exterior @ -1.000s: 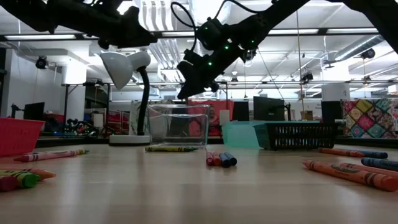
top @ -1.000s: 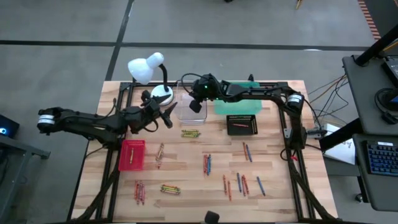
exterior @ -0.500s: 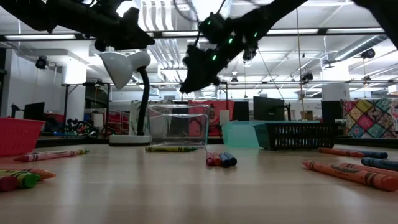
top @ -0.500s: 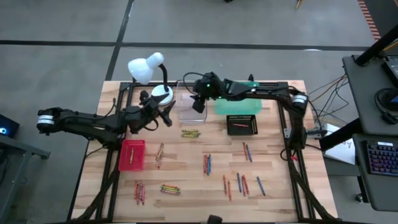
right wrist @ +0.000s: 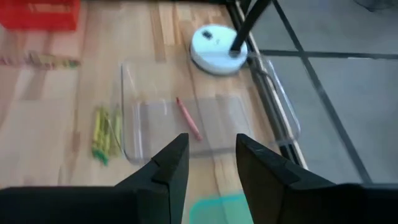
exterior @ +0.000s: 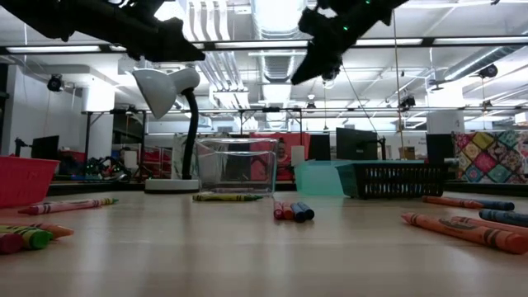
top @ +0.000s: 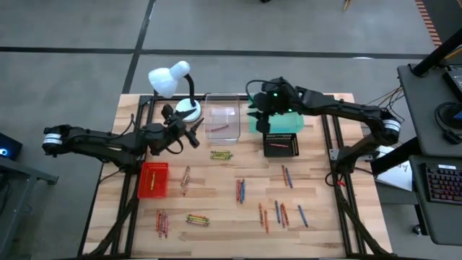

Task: Sort crayons
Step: Put the red crayon into the black bin

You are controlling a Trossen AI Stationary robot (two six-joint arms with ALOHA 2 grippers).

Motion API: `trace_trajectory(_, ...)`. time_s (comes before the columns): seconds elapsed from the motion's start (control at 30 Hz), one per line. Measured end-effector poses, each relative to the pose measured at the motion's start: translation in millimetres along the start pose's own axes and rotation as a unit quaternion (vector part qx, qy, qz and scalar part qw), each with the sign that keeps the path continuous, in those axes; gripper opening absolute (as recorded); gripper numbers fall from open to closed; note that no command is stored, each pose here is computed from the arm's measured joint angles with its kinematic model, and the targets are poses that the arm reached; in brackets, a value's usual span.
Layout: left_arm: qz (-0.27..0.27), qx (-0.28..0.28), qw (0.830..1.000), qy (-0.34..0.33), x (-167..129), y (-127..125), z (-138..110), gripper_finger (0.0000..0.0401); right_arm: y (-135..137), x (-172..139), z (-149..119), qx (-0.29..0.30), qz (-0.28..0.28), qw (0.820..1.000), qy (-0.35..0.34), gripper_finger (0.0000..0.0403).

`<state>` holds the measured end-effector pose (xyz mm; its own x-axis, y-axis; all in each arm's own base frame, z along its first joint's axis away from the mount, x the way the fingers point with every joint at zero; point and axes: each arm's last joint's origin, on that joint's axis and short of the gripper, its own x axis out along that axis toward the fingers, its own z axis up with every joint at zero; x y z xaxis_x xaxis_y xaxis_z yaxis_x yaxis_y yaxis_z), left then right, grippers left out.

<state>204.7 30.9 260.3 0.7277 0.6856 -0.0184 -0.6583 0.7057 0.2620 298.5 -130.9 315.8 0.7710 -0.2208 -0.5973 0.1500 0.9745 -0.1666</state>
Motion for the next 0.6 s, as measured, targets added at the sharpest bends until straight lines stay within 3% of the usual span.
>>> trace_trajectory(0.13, 0.007, -0.031, 1.000, 0.004, 1, 2, -1, 0.0192, -8, -10, -8, 0.008, -0.016, 1.000, -0.002, 0.0120)
trace_trajectory(0.27, 0.011, -0.077, 0.997, 0.000, 1, 4, 0, 0.0192, -15, -16, -6, 0.118, -0.026, 0.993, -0.010, 0.0120)
trace_trajectory(0.37, 0.008, -0.083, 0.996, -0.005, 1, 5, 1, 0.0192, -11, -20, -5, 0.183, 0.013, 0.983, -0.003, 0.0115)
trace_trajectory(0.47, -0.021, -0.051, 0.998, 0.000, 1, 2, -1, 0.0192, 6, -21, -5, 0.188, 0.087, 0.978, 0.010, 0.0109)
trace_trajectory(0.6, -0.082, -0.029, 0.996, -0.012, 2, -3, -2, 0.0192, 31, -16, -10, 0.136, 0.131, 0.981, 0.038, 0.0102)
